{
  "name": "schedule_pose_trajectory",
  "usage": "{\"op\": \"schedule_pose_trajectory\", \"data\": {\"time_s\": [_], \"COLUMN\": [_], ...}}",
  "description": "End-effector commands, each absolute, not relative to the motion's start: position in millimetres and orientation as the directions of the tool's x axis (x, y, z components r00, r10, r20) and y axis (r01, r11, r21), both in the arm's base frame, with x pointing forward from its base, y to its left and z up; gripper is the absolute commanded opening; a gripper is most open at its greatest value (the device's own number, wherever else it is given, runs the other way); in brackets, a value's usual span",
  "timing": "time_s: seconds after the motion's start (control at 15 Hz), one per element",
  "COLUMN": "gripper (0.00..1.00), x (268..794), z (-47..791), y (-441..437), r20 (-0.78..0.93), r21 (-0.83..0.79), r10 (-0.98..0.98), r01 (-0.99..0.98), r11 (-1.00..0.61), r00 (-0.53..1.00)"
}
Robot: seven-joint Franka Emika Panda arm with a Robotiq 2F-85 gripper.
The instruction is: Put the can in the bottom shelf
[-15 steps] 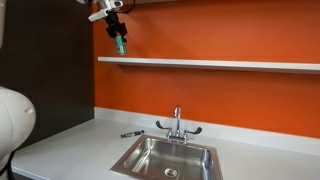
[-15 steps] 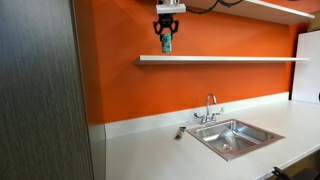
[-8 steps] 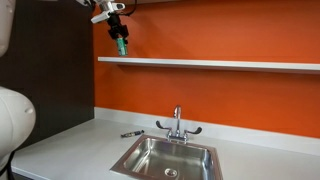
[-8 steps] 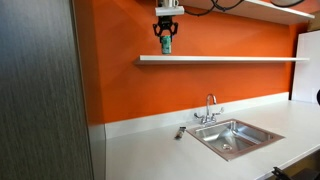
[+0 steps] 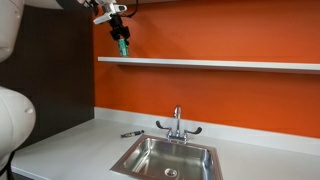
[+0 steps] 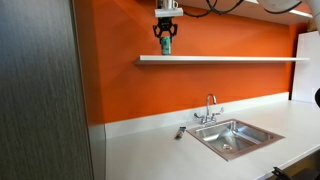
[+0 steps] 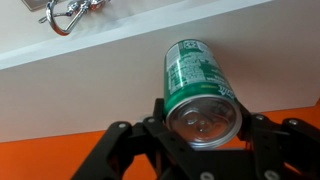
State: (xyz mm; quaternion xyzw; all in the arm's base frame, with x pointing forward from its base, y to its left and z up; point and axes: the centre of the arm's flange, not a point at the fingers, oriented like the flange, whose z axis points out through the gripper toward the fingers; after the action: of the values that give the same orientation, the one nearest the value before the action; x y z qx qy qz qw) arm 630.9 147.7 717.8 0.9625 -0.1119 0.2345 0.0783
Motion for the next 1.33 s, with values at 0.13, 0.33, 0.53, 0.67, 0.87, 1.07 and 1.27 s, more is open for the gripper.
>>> {"op": "schedule_pose_trajectory", "data": {"time_s": [0.13,0.33,0.53,0.67,0.87,1.07,1.27], "gripper": [0.38,0.38,0.38,0.38,0.89,1.00,1.00], "x": [652,657,661,664,670,676,682], "z": [733,731,731,729,726,720,714], "y": [146,144,141,138,133,127,121], "r20": [0.462,0.457,0.452,0.445,0.436,0.420,0.409], "r21": [0.109,0.108,0.108,0.109,0.112,0.114,0.119], "r10": [-0.167,-0.174,-0.180,-0.187,-0.202,-0.221,-0.234], "r01": [-0.243,-0.248,-0.254,-0.260,-0.276,-0.292,-0.306], "r11": [-0.964,-0.963,-0.961,-0.959,-0.955,-0.949,-0.945], "r00": [0.871,0.873,0.874,0.876,0.877,0.880,0.882]}}
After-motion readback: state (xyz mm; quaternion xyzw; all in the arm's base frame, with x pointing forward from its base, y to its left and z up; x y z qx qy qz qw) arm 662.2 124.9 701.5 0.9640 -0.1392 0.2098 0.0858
